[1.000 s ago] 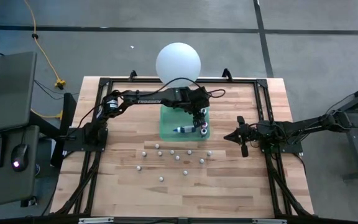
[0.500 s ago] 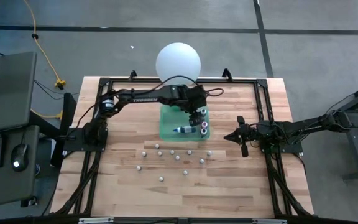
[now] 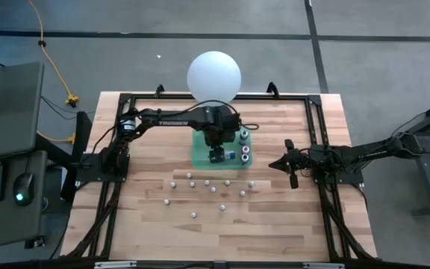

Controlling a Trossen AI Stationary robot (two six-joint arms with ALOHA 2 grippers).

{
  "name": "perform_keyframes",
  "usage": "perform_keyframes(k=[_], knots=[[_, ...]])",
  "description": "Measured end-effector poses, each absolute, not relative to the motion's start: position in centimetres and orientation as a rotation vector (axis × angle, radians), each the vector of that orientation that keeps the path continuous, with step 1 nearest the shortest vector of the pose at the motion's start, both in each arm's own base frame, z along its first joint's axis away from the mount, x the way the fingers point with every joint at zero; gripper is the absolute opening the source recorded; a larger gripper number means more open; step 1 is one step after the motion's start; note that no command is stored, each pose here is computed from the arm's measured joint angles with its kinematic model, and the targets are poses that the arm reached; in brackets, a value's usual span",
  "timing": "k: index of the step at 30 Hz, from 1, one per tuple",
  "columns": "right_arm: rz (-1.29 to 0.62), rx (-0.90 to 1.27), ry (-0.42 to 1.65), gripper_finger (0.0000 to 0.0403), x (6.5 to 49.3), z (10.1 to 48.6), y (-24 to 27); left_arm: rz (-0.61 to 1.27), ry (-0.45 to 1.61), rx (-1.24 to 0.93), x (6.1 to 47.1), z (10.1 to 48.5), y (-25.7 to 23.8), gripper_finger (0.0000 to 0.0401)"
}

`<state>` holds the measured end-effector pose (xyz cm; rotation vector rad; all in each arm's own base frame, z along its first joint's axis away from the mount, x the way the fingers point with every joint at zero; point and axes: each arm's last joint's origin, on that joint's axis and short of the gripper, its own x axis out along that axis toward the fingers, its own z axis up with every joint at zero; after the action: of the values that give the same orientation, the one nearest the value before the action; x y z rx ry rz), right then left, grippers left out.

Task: Pick & Place food coloring
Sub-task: Adjust the large blue food coloring bottle in the bin

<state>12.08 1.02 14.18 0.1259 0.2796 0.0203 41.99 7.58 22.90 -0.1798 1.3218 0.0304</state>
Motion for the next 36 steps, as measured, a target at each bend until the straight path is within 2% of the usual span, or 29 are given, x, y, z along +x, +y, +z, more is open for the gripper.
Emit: perform_keyframes(k=[9, 17, 36], knots=[[0.020, 0.126, 0.280, 0.0000, 12.1, 14.2, 1.0, 0.018, 1.422, -0.098, 41.2, 20.9, 6.2, 0.0227], [0.021, 0.126, 0.280, 0.0000, 12.1, 14.2, 1.0, 0.093, 1.394, -0.046, 41.2, 19.0, 6.6, 0.0227], [0.021, 0.126, 0.280, 0.0000, 12.1, 14.2, 1.0, 0.016, 1.341, -0.085, 41.6, 18.7, 6.3, 0.0227]])
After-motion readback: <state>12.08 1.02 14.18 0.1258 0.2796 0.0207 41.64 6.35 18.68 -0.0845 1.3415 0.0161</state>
